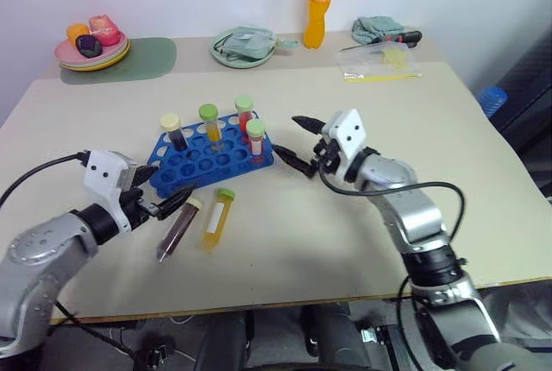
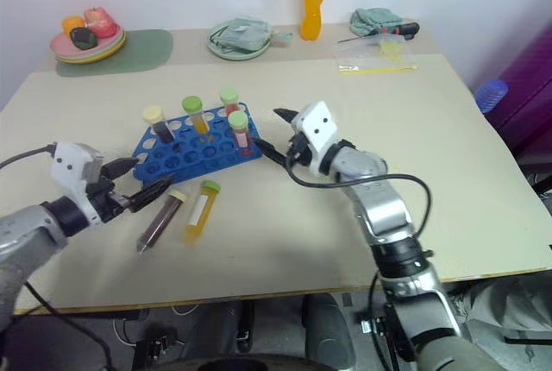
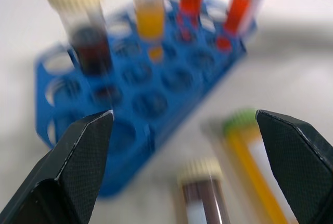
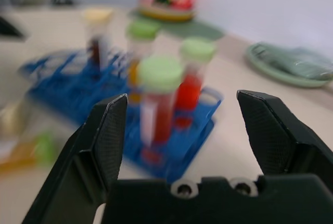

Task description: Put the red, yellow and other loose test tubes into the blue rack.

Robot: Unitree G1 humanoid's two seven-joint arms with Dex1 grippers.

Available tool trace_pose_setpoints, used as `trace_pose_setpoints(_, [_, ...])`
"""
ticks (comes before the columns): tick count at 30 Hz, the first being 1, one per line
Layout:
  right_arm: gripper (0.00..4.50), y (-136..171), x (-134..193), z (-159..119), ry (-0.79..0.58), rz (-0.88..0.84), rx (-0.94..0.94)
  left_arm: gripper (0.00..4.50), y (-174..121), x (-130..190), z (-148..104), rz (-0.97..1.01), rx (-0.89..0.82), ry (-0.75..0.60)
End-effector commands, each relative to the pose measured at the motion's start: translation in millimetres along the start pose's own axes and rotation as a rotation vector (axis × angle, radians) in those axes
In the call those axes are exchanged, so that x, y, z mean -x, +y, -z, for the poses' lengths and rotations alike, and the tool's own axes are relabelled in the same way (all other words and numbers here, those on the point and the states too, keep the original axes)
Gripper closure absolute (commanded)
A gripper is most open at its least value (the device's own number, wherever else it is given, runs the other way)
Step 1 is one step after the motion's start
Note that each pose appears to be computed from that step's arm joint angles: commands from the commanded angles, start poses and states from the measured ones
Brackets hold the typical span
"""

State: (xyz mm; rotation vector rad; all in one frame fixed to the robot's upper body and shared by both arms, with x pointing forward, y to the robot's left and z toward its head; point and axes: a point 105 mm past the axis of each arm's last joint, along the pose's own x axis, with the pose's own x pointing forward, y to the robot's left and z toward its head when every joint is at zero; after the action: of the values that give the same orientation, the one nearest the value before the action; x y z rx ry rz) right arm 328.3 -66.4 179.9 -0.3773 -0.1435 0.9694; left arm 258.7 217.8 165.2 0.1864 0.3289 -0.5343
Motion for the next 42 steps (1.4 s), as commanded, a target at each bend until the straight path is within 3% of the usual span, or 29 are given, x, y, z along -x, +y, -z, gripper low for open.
trace_pose_setpoints(1, [0.79, 13, 18, -13, -0.007, -0.139, 0.059, 0.0, -27, 2, -16, 0.134, -0.076, 0.116])
trace_pose_setpoints(5, [0.79, 18, 43, -12, 0.055, -0.266, 0.095, 0.0, -53, -9, -14, 0.301, -0.028, 0.377])
trace_pose_setpoints(7, [0.79, 16, 51, -12, 0.073, -0.296, 0.097, 0.0, -62, -18, -18, 0.319, -0.081, 0.423])
trace_pose_setpoints(13, [0.79, 16, 57, -16, 0.087, -0.329, 0.111, 0.0, -82, -40, -14, 0.322, -0.082, 0.469])
trace_pose_setpoints(18, [0.79, 22, 58, -18, 0.082, -0.345, 0.091, 0.0, -84, -61, 7, 0.121, 0.052, 0.465])
trace_pose_setpoints(31, [0.79, 29, 56, -25, 0.068, -0.361, 0.078, 0.0, -92, -75, 9, -0.083, 0.182, 0.497])
trace_pose_setpoints(34, [0.75, 31, 55, -26, 0.064, -0.36, 0.077, 0.85, -92, -77, 11, -0.089, 0.198, 0.503])
trace_pose_setpoints(39, [0.75, 33, 55, -29, 0.056, -0.35, 0.073, 3.2, -91, -81, 9, -0.102, 0.207, 0.5])
trace_pose_setpoints(42, [0.75, 34, 55, -30, 0.053, -0.345, 0.071, 3.2, -89, -81, 5, -0.101, 0.205, 0.491])
